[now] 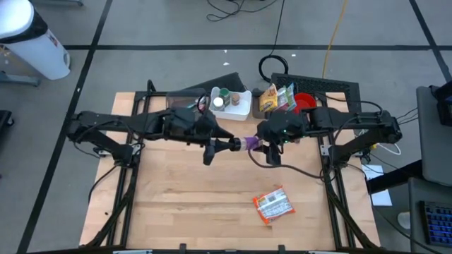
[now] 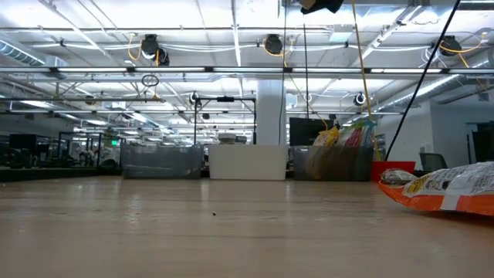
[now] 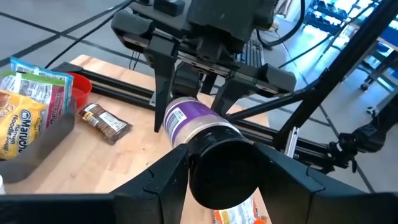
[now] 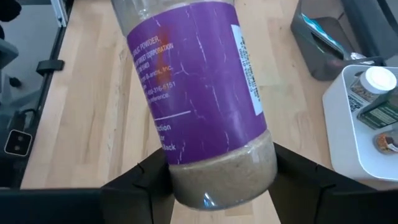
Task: Pick & Place Food Item
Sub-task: Put the black seasoning bottle into the white bin
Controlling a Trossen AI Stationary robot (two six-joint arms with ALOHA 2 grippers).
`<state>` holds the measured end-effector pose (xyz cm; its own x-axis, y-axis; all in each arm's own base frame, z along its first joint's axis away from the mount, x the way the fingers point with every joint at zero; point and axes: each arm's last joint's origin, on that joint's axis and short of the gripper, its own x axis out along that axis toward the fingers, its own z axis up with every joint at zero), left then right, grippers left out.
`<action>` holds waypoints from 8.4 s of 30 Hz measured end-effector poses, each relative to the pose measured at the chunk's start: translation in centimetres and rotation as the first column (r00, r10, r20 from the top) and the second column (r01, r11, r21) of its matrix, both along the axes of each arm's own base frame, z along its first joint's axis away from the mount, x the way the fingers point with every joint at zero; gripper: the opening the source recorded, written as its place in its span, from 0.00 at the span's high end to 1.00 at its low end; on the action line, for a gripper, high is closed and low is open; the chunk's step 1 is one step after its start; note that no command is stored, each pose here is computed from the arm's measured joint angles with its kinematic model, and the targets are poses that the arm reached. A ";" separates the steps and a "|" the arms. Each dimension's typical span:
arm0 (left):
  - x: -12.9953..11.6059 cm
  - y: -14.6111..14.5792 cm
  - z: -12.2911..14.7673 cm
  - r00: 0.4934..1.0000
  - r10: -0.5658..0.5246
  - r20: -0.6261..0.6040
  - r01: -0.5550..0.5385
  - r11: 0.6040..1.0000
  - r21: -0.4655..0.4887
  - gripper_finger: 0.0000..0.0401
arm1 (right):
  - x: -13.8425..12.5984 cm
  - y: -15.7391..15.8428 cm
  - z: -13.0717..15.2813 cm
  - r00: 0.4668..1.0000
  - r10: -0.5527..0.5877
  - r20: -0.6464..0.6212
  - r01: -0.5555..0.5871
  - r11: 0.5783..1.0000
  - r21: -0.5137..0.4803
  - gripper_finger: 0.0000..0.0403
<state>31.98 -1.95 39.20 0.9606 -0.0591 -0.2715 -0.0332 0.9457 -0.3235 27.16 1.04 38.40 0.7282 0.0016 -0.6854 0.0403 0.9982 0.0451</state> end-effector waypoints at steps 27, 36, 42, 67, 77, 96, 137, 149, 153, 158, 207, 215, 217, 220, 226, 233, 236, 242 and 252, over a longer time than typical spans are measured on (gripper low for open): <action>-0.1 1.9 -0.2 0.996 -0.083 -0.036 0.075 0.980 -0.186 0.25 | 0.1 -1.3 -0.1 0.999 -0.051 -0.001 0.051 0.999 0.007 0.52; -0.1 1.3 -0.3 0.999 0.013 -0.044 -0.016 0.998 -0.056 0.22 | 0.3 -1.6 0.1 0.996 -0.086 0.025 0.086 0.996 0.033 0.52; 0.3 1.1 -0.7 0.998 0.038 -0.053 -0.038 0.999 0.002 0.22 | 0.4 -1.5 0.2 0.995 -0.088 0.039 0.086 0.995 0.051 0.52; 0.4 1.3 -0.5 0.997 0.081 -0.012 -0.080 0.995 0.063 0.43 | 0.6 -1.4 0.7 0.994 -0.056 0.092 0.048 0.995 0.082 0.52; 0.5 1.4 -0.2 0.997 0.075 0.011 -0.076 0.996 0.037 0.35 | 0.5 -1.3 0.6 0.996 -0.042 0.077 0.036 0.996 0.076 0.52; 0.4 1.3 -0.1 0.998 0.059 0.012 -0.059 0.998 0.029 0.41 | 0.5 -1.3 0.4 0.997 -0.047 0.058 0.042 0.996 0.080 0.52; 0.3 1.4 -0.7 0.997 0.069 -0.044 -0.066 0.995 0.069 0.47 | 0.6 -1.5 0.5 0.996 -0.056 0.075 0.050 0.995 0.081 0.40; 0.0 3.8 -0.9 0.996 0.041 -0.079 -0.038 0.999 0.037 0.47 | -2.0 -2.5 0.9 0.996 -0.092 -0.013 0.092 0.994 0.063 0.31; -0.2 6.1 -0.9 0.994 0.075 -0.078 -0.074 0.997 0.016 0.47 | -4.3 -3.0 1.6 0.989 -0.147 -0.031 0.148 0.989 0.027 0.33; -0.9 9.2 0.9 0.985 0.143 -0.094 -0.138 0.989 0.062 0.47 | -7.1 -3.2 3.1 0.969 -0.244 0.032 0.246 0.967 -0.074 0.34; 8.3 25.8 -10.0 0.595 0.248 -0.764 -0.225 0.965 0.137 0.47 | -12.8 -3.0 -17.4 0.405 -0.726 0.556 -0.167 0.540 0.825 0.34; 9.2 25.6 -12.3 0.554 0.213 -0.805 -0.194 0.973 0.124 0.48 | -12.7 -3.0 -17.6 0.419 -0.727 0.544 -0.145 0.537 0.831 0.34; 9.4 25.6 -12.5 0.555 0.215 -0.804 -0.192 0.973 0.127 0.48 | -12.7 -3.0 -17.6 0.420 -0.727 0.543 -0.144 0.537 0.831 0.34; 9.6 25.7 -13.4 0.538 0.207 -0.817 -0.191 0.974 0.121 0.48 | -12.7 -3.0 -17.7 0.422 -0.727 0.541 -0.141 0.537 0.832 0.34; 10.1 25.9 -15.3 0.502 0.185 -0.845 -0.186 0.977 0.104 0.48 | -12.6 -3.0 -17.8 0.427 -0.728 0.536 -0.133 0.536 0.834 0.34; 10.4 25.9 -15.6 0.506 0.186 -0.843 -0.184 0.977 0.104 0.48 | -12.6 -3.0 -17.8 0.431 -0.728 0.533 -0.128 0.535 0.835 0.34; 10.4 26.0 -15.6 0.507 0.187 -0.842 -0.186 0.977 0.105 0.48 | -12.6 -3.0 -17.8 0.431 -0.728 0.533 -0.127 0.535 0.835 0.34; 10.4 26.1 -15.7 0.513 0.187 -0.838 -0.186 0.977 0.104 0.41 | -12.6 -3.0 -17.8 0.431 -0.728 0.533 -0.127 0.535 0.835 0.34; 10.7 26.3 -15.8 0.533 0.203 -0.821 -0.187 0.975 0.120 0.28 | -12.6 -3.0 -17.8 0.431 -0.728 0.533 -0.127 0.535 0.835 0.34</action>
<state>42.72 24.32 23.43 0.2989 0.1131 -0.9476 -0.4617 0.8861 -0.0399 14.55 -1.99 20.58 0.9261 -0.2359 0.2945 -0.1501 0.4856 0.8612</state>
